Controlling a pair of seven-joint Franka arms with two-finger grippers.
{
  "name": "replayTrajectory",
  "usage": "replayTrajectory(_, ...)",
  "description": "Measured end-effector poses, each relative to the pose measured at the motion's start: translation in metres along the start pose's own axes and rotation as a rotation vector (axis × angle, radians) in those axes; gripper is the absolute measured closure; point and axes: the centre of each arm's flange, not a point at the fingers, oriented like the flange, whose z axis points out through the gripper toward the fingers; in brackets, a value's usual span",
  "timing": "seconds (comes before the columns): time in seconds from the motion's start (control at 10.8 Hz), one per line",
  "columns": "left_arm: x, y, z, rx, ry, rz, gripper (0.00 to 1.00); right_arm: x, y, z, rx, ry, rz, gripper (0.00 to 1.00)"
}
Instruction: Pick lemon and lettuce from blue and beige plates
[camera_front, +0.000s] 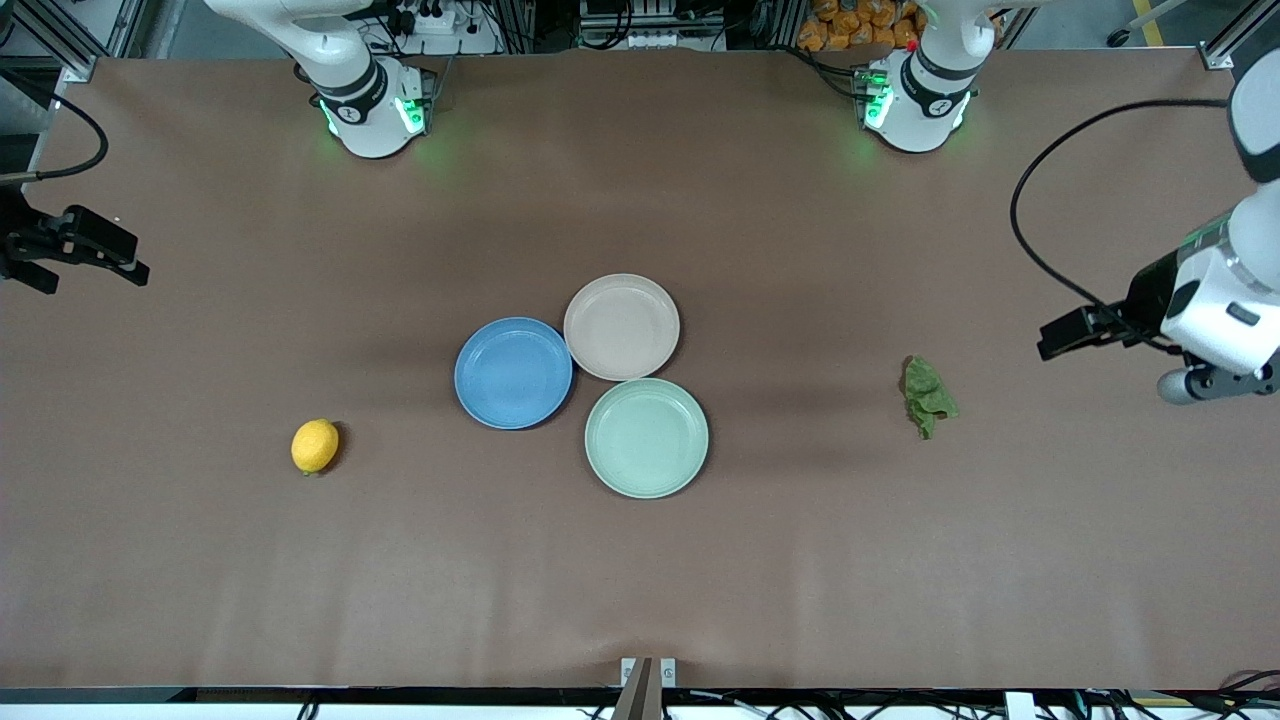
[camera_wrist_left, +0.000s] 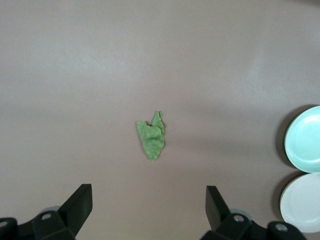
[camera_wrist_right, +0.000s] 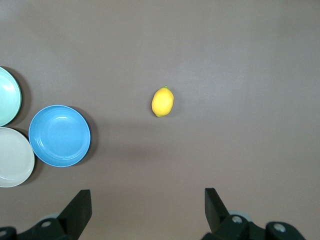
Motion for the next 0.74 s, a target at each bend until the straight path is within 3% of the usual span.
replayTrajectory(0.18,-0.0115,0.0014,-0.0094,0.046,-0.012,0.012,0.0,-0.0011,-0.0001,-0.0026,0.0,0.004,0.0,0.0)
replayTrajectory(0.74,-0.0115,-0.0016,-0.0081,0.052,-0.021,0.008,0.0,-0.0065,-0.0061,0.0027,0.006,-0.05,-0.01,0.0)
